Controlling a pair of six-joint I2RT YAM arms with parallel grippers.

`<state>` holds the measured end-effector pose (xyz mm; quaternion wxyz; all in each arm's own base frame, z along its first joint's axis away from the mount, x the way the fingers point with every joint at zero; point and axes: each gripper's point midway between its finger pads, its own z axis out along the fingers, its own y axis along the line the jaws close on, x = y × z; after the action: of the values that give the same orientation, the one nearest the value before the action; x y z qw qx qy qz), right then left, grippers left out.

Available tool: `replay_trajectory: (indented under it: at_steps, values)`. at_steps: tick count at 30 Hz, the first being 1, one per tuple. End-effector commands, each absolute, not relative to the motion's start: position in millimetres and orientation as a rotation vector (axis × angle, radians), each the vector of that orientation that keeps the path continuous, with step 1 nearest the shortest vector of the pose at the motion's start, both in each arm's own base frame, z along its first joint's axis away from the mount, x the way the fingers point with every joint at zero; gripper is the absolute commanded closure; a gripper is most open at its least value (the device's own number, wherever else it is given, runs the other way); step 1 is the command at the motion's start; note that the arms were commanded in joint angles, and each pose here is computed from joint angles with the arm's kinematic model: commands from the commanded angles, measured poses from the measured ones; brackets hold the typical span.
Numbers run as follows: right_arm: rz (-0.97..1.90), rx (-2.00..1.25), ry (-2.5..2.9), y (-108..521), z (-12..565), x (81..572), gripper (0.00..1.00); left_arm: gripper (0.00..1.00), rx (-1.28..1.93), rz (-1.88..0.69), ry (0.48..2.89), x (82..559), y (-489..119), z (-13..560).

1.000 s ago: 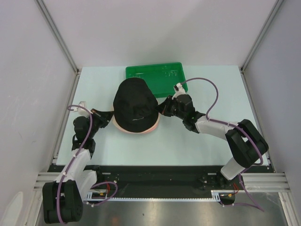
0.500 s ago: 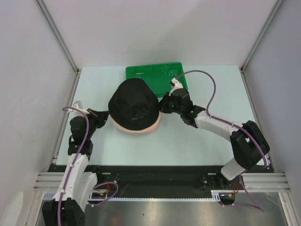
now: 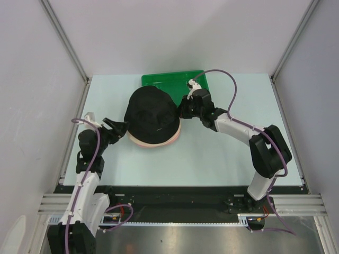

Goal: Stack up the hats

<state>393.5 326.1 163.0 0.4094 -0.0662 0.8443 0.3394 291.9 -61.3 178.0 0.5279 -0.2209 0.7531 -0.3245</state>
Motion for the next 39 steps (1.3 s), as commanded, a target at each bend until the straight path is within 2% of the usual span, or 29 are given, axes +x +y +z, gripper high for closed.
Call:
replay_trajectory:
  at_steps: [1,13,16,17,19,20,24,28,34,39]
  values:
    - [0.861,-0.233,2.132,327.2,157.6,403.3,1.00,0.22,-0.454,-0.870,1.607,311.2,-60.9,225.1]
    - [0.883,-0.252,2.128,332.8,162.2,407.2,1.00,0.25,-0.369,-1.017,1.581,310.9,-77.9,218.9]
    - [0.882,-0.250,2.131,331.8,162.1,407.1,1.00,0.33,-0.358,-1.061,1.573,312.0,-82.3,219.9]
    - [0.880,-0.250,2.136,331.4,161.2,406.6,1.00,0.44,-0.362,-1.067,1.570,312.7,-82.4,219.3]
    - [0.879,-0.249,2.136,330.7,162.2,406.0,1.00,0.56,-0.381,-1.086,1.568,315.2,-82.5,216.7]
    - [0.873,-0.248,2.140,329.8,161.3,405.5,1.00,0.70,-0.384,-1.096,1.555,316.3,-82.7,219.4]
    - [0.862,-0.241,2.142,326.1,163.3,403.0,1.00,0.98,-0.415,-1.094,1.566,322.2,-80.2,212.9]
    - [0.848,-0.242,2.155,323.7,160.6,400.6,1.00,1.00,-0.525,-1.016,1.599,331.7,-66.3,196.2]
    - [0.782,-0.230,2.222,314.9,150.1,390.8,1.00,1.00,-0.721,-0.720,1.766,340.9,-28.2,149.1]
    - [0.741,-0.238,2.258,313.6,143.2,380.4,1.00,1.00,-0.809,-0.618,1.896,341.6,-17.3,109.5]
